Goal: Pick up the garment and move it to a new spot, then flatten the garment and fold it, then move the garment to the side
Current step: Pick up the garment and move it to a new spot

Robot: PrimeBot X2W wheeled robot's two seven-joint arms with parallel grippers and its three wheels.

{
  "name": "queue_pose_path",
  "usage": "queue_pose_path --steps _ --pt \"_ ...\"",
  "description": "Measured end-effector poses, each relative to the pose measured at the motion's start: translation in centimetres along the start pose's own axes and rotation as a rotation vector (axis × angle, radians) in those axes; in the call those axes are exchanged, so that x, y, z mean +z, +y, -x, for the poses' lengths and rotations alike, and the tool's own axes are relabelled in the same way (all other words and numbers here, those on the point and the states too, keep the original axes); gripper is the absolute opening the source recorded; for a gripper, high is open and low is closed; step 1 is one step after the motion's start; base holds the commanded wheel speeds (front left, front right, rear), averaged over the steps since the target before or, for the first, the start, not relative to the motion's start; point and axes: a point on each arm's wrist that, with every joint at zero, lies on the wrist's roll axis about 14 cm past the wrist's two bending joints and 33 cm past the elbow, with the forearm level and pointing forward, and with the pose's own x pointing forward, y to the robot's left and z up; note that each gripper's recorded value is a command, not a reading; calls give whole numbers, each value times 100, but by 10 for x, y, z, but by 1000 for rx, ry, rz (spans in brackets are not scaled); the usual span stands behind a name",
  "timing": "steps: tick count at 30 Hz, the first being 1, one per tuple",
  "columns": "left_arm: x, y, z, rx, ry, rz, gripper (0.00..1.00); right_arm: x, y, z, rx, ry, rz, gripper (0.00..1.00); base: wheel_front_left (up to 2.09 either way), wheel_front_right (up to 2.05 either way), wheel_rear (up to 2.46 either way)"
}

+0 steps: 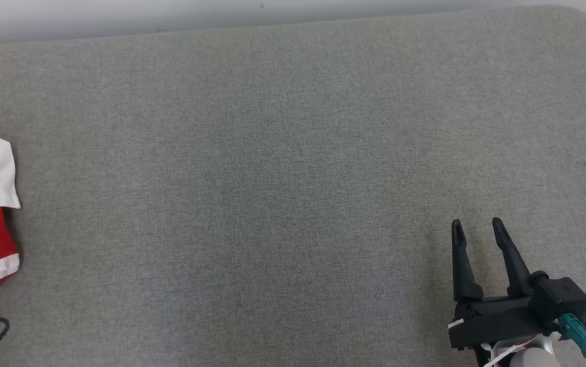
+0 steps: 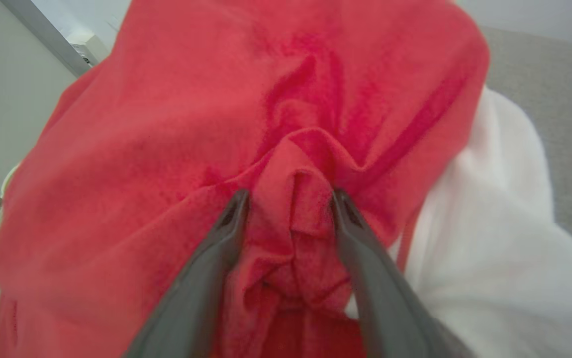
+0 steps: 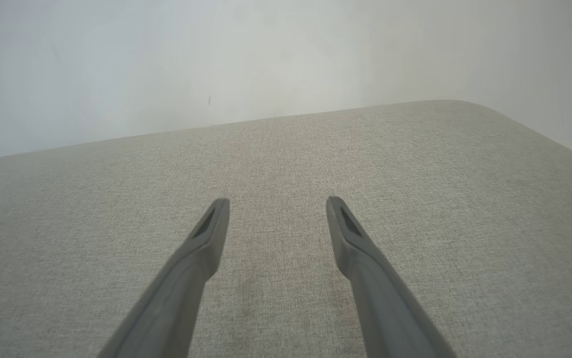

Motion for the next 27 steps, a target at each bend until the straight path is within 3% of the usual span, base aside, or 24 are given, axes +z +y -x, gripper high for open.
queue_pose_path --steps 5,16,18,22,27 --pt "19 2 6 -3 -87 -7 0 5 2 1 6 -14 -1 100 0 0 0" --pt "112 4 34 -28 -434 -15 0 9 17 2 48 -27 -6 100 0 0 0" --pt "150 0 50 -52 -548 -12 0 11 20 3 58 -33 -8 100 0 0 0" --pt "181 -11 67 -90 -652 -19 0 12 24 5 69 -34 -10 100 0 0 0" --pt "231 -47 97 -202 -802 -17 0 15 26 7 72 -44 -19 100 0 0 0"
